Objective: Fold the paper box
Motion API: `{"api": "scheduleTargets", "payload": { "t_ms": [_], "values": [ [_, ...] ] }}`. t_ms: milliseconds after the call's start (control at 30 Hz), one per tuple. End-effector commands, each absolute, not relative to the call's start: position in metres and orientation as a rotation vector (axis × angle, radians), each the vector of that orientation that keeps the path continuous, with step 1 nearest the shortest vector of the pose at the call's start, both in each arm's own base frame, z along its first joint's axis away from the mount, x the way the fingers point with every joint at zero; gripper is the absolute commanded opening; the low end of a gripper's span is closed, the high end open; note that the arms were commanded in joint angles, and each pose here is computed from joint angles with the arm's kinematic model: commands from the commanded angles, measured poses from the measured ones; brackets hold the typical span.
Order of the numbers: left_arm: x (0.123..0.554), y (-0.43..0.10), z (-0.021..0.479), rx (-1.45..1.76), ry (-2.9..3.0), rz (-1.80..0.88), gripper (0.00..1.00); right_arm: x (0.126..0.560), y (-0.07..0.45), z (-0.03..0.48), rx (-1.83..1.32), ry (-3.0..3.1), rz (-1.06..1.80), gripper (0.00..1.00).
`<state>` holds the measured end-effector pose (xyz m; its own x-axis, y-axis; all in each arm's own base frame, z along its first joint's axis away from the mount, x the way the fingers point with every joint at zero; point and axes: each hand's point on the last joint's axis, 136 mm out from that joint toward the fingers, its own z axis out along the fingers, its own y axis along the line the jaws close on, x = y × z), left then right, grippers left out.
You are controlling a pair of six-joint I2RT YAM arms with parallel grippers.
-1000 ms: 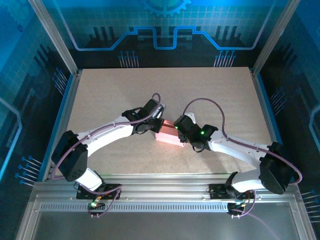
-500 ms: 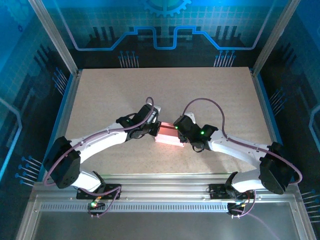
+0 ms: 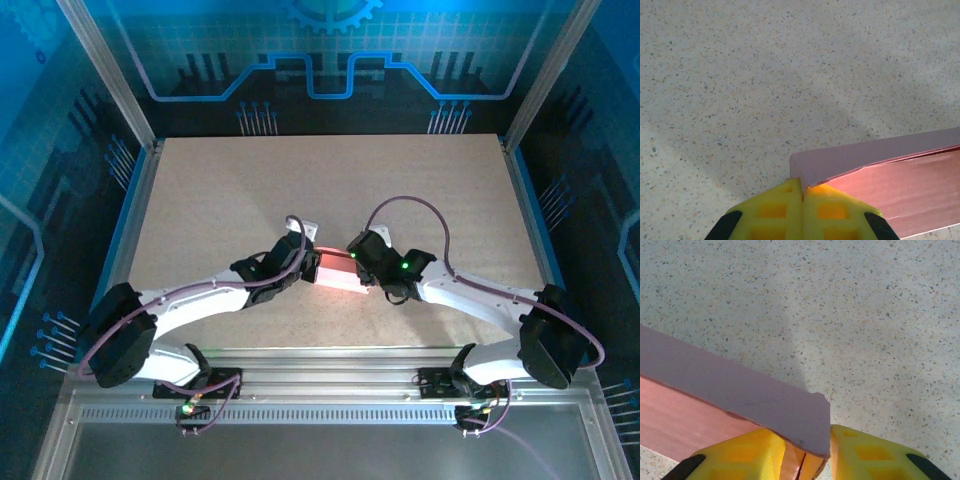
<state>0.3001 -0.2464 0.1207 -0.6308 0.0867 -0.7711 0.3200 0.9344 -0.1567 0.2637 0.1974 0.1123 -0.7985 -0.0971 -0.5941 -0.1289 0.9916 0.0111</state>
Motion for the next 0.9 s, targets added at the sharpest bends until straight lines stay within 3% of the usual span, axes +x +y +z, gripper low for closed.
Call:
{"api": "scheduleTargets", "payload": {
  "t_ms": [0, 333, 467, 633, 700, 867],
  "values": [
    [0.266, -0.24, 0.061, 0.392, 2.382, -0.329, 0.0, 0.242, 0.191, 0.091, -0.213, 2.602, 0.032, 0.32],
    [0.256, -0.235, 0.035, 0.41, 2.372, -0.296, 0.0, 0.244, 0.198, 0.104, -0.219, 2.536, 0.135, 0.34],
    [0.258, -0.231, 0.037, 0.408, 2.378, -0.259, 0.0, 0.245, 0.201, 0.117, -0.233, 2.493, 0.181, 0.43],
    [0.259, -0.228, 0.034, 0.411, 2.393, -0.214, 0.0, 0.243, 0.201, 0.136, -0.271, 2.428, 0.231, 0.66],
    [0.259, -0.229, 0.032, 0.413, 2.394, -0.219, 0.0, 0.242, 0.202, 0.144, -0.289, 2.399, 0.256, 0.71],
    [0.258, -0.229, 0.031, 0.422, 2.393, -0.22, 0.0, 0.247, 0.198, 0.168, -0.276, 2.323, 0.279, 0.73]
  ]
}}
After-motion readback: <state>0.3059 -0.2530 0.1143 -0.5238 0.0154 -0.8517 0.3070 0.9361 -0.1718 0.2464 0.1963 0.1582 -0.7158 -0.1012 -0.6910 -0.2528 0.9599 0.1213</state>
